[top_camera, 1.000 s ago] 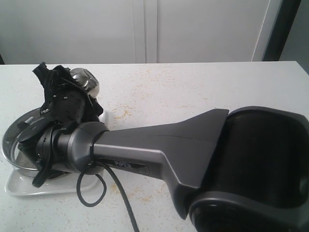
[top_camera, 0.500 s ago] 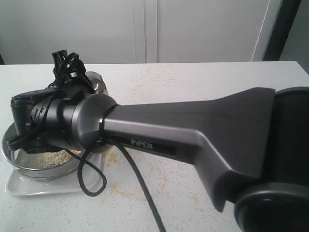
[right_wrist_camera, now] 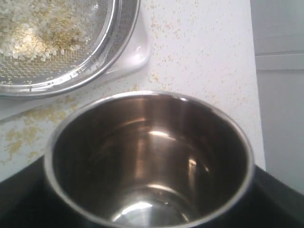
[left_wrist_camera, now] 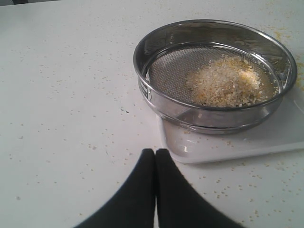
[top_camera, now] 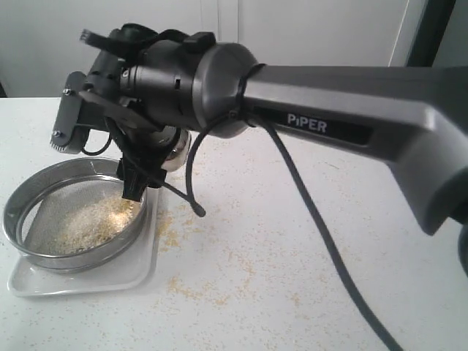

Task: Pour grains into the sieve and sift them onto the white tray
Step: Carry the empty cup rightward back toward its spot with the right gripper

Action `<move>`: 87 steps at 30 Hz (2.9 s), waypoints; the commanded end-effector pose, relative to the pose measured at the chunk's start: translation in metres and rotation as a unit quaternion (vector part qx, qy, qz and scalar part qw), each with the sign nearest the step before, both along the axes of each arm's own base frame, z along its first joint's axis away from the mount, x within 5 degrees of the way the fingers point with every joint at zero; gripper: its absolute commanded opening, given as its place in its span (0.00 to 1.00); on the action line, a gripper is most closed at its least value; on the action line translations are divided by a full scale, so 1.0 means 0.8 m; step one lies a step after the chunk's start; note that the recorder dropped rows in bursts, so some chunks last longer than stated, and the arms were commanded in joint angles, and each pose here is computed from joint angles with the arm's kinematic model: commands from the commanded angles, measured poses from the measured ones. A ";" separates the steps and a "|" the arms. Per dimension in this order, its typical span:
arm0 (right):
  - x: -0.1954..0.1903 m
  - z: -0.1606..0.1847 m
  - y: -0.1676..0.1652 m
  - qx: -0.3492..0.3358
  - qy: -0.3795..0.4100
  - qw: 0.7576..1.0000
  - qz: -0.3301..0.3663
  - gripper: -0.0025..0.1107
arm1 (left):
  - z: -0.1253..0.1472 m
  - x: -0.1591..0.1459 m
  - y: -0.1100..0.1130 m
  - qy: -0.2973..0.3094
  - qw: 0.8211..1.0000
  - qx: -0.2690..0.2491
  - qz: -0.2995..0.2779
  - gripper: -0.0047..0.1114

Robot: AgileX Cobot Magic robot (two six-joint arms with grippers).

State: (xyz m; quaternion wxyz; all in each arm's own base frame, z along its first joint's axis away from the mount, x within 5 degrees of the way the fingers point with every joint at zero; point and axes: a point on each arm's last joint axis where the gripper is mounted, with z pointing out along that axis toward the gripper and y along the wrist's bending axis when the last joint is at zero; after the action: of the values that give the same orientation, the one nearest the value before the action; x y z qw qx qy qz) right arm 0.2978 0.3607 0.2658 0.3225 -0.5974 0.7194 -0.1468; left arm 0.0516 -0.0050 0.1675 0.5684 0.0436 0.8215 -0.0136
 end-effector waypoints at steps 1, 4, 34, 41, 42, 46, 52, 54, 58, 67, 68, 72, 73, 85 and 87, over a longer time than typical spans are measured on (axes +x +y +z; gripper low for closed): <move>0.017 0.008 -0.019 0.037 0.032 0.998 -0.027 0.02 | -0.001 0.000 0.000 0.000 1.000 0.000 0.002 0.04; 0.024 0.005 -0.026 0.053 0.060 0.996 -0.031 0.02 | -0.001 0.000 0.000 0.000 1.000 0.000 0.002 0.04; 0.091 0.004 -0.108 0.260 0.278 0.923 -0.054 0.02 | -0.001 0.000 0.000 0.000 1.000 0.000 0.002 0.04; 0.094 0.002 -0.121 0.302 0.241 0.919 -0.081 0.02 | -0.001 0.000 0.000 0.000 1.000 0.000 0.002 0.04; 0.093 0.001 -0.124 0.312 0.230 0.918 -0.087 0.02 | -0.001 0.000 0.000 0.000 1.000 0.000 0.002 0.04; 0.086 0.002 -0.135 0.325 0.185 0.923 -0.091 0.02 | -0.001 0.000 0.000 0.000 1.000 0.000 0.002 0.04; 0.075 0.008 -0.151 0.354 0.124 0.921 -0.107 0.02 | -0.001 0.000 0.000 0.000 1.000 0.000 0.002 0.04; 0.073 0.011 -0.157 0.363 0.102 0.919 -0.112 0.02 | -0.001 0.000 0.000 0.000 1.000 0.000 0.002 0.04; 0.067 0.010 -0.167 0.377 0.065 0.916 -0.123 0.02 | -0.001 0.000 0.000 0.000 1.000 0.000 0.002 0.04; 0.059 -0.011 -0.185 0.384 0.020 0.911 -0.148 0.02 | -0.001 0.000 0.000 0.000 1.000 0.000 0.002 0.04; 0.060 -0.013 -0.188 0.384 0.017 0.910 -0.153 0.02 | -0.001 0.000 0.000 0.000 1.000 0.000 0.002 0.04; 0.060 -0.022 -0.197 0.382 0.011 0.909 -0.165 0.02 | -0.001 0.000 0.000 0.000 1.000 0.000 0.002 0.04; 0.060 -0.025 -0.198 0.382 0.007 0.909 -0.168 0.02 | -0.001 0.000 0.000 0.000 1.000 0.000 0.002 0.04; 0.053 -0.050 -0.213 0.397 -0.034 0.896 -0.198 0.02 | -0.001 0.000 0.000 0.000 1.000 0.000 0.002 0.04; 0.052 -0.050 -0.212 0.401 -0.032 0.894 -0.197 0.02 | -0.001 0.000 0.000 0.000 1.000 0.000 0.002 0.04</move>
State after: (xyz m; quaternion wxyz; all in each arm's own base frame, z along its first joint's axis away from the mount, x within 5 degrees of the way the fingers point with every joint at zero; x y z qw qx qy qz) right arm 0.3391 0.1942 0.2192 0.5035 -0.2685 0.8178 0.0744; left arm 0.0516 -0.0050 0.1675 0.5684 0.0436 0.8215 -0.0136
